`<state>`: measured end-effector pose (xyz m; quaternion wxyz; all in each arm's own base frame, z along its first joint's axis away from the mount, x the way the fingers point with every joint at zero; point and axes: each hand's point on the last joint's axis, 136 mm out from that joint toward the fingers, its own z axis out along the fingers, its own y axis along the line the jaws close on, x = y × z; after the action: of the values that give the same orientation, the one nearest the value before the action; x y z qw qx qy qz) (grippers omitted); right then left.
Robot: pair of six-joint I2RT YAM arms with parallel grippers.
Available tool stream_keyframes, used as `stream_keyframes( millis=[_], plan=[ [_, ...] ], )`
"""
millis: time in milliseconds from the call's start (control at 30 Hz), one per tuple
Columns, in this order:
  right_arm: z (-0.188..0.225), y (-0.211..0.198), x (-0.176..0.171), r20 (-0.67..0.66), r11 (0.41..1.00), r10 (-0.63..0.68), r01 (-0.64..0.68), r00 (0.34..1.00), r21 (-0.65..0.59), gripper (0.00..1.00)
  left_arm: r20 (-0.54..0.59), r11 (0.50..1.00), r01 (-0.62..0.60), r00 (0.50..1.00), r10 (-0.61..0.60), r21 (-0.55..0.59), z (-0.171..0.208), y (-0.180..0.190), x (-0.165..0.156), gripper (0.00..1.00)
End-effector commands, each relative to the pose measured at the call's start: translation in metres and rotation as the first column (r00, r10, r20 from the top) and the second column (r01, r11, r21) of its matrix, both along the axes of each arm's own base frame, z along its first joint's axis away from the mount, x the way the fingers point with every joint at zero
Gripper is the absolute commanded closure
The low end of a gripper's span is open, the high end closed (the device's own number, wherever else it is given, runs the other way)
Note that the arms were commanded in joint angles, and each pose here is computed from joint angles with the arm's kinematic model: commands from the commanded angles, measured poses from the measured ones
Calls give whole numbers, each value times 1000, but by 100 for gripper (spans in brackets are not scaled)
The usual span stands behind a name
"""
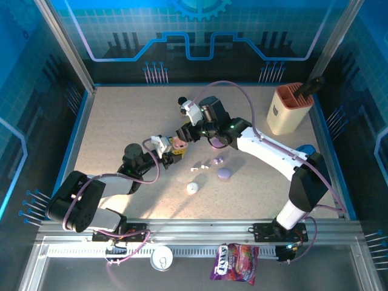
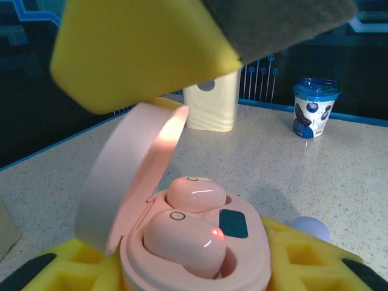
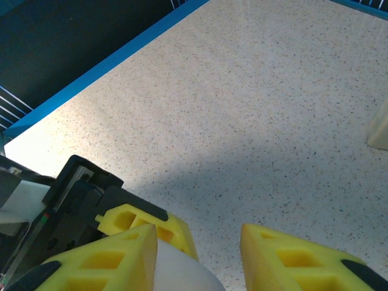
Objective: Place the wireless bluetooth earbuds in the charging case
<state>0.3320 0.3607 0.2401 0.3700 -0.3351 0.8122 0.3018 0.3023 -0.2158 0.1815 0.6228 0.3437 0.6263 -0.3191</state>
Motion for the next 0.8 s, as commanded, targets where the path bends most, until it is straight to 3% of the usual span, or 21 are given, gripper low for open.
stream_keyframes(
  millis=[0, 100, 200, 367, 767],
  plan=[
    [10, -13, -10, -9, 1000, -8, 8, 1000, 14, 56, 17, 998, -9, 1000, 10, -58, 19, -2, 6, 68],
    [18, -22, -10, -57, 996, -47, 51, 997, 71, 47, 17, 996, 4, 1000, -3, -86, 25, -3, 6, 68],
    [18, -40, -8, -225, 982, -118, 147, 967, 119, 37, 36, 992, 25, 999, -21, -125, 34, -5, 3, 68],
    [21, -46, -24, -521, 927, 1, 194, 853, 320, 33, 71, 984, 51, 997, -39, -173, 45, -5, -1, 69],
    [26, -20, -48, -607, 856, 266, 105, 749, 506, 30, 112, 973, 119, 989, -98, -199, 69, -15, -6, 69]
  ],
)
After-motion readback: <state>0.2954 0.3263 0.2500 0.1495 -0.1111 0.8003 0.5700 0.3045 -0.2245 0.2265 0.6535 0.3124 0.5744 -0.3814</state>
